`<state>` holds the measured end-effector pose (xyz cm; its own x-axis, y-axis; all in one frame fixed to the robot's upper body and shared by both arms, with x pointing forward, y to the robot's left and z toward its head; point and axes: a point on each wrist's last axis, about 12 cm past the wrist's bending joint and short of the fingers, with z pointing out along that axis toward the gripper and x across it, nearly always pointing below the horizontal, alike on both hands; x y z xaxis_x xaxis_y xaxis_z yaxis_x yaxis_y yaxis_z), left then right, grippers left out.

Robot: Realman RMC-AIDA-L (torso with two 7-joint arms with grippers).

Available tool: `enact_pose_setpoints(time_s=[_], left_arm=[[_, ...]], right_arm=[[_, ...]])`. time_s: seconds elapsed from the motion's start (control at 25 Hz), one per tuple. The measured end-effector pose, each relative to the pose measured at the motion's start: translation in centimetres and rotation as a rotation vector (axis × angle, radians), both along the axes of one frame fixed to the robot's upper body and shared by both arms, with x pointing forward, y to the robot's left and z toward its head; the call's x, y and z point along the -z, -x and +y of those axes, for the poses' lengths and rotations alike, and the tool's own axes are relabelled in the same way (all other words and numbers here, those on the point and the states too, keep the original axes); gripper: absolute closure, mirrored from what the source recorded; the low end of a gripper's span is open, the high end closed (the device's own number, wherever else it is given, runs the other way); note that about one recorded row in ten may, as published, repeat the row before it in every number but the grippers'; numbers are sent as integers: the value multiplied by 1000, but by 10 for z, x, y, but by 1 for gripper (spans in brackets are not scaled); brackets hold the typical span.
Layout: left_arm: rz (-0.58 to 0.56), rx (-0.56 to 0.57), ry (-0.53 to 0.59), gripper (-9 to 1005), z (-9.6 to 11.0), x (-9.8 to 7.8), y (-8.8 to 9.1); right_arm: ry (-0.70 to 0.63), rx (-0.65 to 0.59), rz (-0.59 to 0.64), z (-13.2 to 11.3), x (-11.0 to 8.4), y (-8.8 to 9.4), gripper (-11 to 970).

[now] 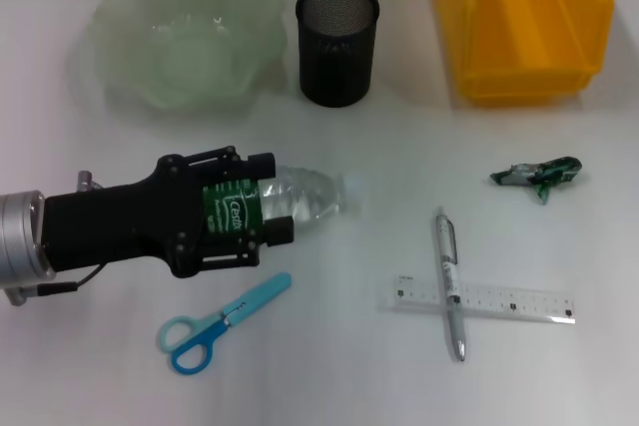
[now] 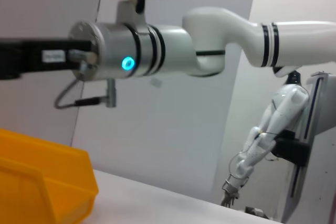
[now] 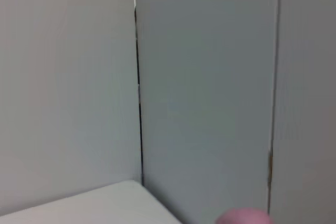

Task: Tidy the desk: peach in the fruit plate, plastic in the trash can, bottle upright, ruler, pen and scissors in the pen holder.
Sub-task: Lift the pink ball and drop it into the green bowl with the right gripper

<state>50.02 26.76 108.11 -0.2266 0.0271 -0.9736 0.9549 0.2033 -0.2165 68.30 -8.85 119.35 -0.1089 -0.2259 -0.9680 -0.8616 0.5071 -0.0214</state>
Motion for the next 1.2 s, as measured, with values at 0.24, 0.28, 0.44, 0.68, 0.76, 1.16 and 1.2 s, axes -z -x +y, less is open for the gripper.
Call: enact_pose_setpoints(time_s=[0.24, 0.28, 0.44, 0.68, 0.76, 1.16, 1.2], left_arm=[[-14, -16, 14, 227, -1, 0, -1], [-18, -16, 17, 227, -2, -1, -1], [-31, -16, 20, 227, -5, -2, -3], [-32, -14, 25, 228, -7, -1, -3], [-31, -12, 26, 228, -8, -1, -2], [-32, -1, 30, 227, -11, -1, -2], [-32, -1, 30, 227, -11, -1, -2]], right_arm=[[30, 26, -44, 36, -22, -13, 929], [28, 27, -54, 40, -25, -14, 927], [-9, 29, -86, 46, -31, -15, 916], [-25, 23, -90, 49, -31, -13, 900], [-22, 25, -84, 48, -29, -13, 895], [-19, 44, -78, 44, -26, -14, 868], [-19, 45, -78, 44, -26, -14, 865]])
